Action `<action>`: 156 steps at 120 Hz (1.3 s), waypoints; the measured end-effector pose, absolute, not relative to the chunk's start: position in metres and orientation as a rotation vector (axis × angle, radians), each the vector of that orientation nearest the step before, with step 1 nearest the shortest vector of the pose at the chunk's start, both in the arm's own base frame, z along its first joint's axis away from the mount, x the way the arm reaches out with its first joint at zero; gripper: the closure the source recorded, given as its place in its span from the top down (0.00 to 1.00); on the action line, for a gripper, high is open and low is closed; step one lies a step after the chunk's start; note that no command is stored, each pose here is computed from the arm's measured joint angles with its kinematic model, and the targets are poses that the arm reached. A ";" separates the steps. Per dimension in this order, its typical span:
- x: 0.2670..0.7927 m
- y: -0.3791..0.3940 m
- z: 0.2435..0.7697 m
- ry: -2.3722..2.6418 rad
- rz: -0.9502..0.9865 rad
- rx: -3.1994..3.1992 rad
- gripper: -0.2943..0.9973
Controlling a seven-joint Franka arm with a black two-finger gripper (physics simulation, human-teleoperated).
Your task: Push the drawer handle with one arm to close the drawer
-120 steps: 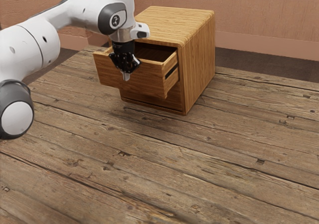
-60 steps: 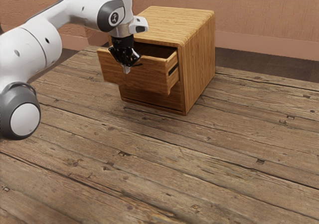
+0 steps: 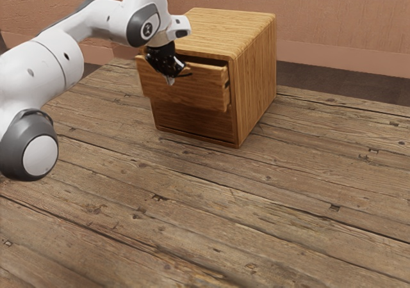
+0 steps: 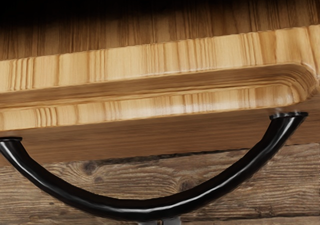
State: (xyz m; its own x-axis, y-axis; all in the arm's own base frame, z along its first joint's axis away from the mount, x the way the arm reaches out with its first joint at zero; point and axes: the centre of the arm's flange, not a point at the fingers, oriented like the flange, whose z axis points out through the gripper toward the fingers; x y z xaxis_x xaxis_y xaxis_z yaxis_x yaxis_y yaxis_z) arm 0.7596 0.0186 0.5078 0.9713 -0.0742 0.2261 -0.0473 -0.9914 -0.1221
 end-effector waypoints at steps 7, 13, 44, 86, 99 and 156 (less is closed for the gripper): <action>0.764 0.018 0.507 0.093 -0.381 -3.004 0.16; 0.766 0.019 0.509 0.090 -0.406 -3.002 0.16; 0.775 0.027 0.511 0.074 -0.481 -2.994 0.16; 0.783 0.030 0.520 0.070 -0.567 -2.977 0.16; 0.784 0.030 0.518 0.071 -0.577 -2.975 0.16; 0.642 0.039 0.588 -0.063 -0.237 -3.149 0.48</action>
